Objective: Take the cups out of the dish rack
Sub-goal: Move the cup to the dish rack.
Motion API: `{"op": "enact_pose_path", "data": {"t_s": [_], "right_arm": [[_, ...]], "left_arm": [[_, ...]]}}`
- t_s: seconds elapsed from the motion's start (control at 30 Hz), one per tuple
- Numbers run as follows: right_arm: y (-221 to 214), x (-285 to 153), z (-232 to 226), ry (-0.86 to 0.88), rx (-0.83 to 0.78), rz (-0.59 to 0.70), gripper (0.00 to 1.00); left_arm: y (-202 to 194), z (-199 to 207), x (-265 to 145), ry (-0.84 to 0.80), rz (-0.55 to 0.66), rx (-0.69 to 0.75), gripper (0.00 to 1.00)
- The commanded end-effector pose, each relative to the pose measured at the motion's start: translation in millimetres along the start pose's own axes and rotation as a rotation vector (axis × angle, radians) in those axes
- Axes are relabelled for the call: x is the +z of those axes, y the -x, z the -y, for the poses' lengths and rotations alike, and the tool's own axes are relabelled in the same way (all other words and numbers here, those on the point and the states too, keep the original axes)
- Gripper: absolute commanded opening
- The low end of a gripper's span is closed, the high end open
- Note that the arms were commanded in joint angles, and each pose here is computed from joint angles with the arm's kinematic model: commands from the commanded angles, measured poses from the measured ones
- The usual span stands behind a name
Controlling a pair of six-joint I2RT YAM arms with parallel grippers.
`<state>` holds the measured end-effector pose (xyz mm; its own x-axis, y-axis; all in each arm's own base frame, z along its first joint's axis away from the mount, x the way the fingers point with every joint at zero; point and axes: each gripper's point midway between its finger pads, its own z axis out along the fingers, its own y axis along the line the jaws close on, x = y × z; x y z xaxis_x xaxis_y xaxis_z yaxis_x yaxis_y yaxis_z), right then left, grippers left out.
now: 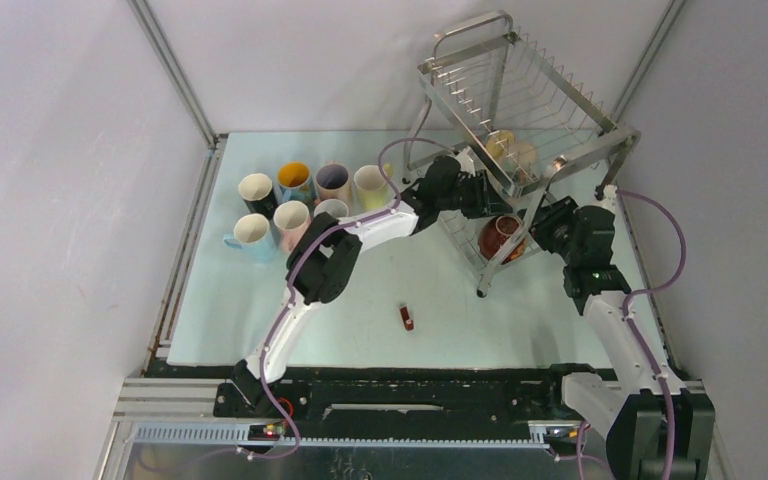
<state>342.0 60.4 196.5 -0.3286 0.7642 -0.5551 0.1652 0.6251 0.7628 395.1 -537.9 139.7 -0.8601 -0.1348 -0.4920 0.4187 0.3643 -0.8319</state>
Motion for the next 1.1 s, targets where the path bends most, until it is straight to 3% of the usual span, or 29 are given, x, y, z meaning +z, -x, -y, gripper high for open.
{"op": "enact_pose_path", "data": {"t_s": [0.0,0.5,0.8,1.07], "right_arm": [[-7,-8,-51,0.147,-0.048,-0.061,0.4],[-2,-5,-41,0.126,-0.058,-0.061,0.41],[9,-6,-32,0.123,-0.066,-0.053,0.42],[13,-6,-32,0.143,-0.077,-0.056,0.43]], "left_arm": [[14,44,-22,-0.049,0.022,0.059,0.41],[103,25,-74,0.031,0.209,0.307,0.49],[126,11,-63,0.001,0.213,0.534,0.58],[138,6,-44,-0.073,0.238,0.622,0.62]]}}
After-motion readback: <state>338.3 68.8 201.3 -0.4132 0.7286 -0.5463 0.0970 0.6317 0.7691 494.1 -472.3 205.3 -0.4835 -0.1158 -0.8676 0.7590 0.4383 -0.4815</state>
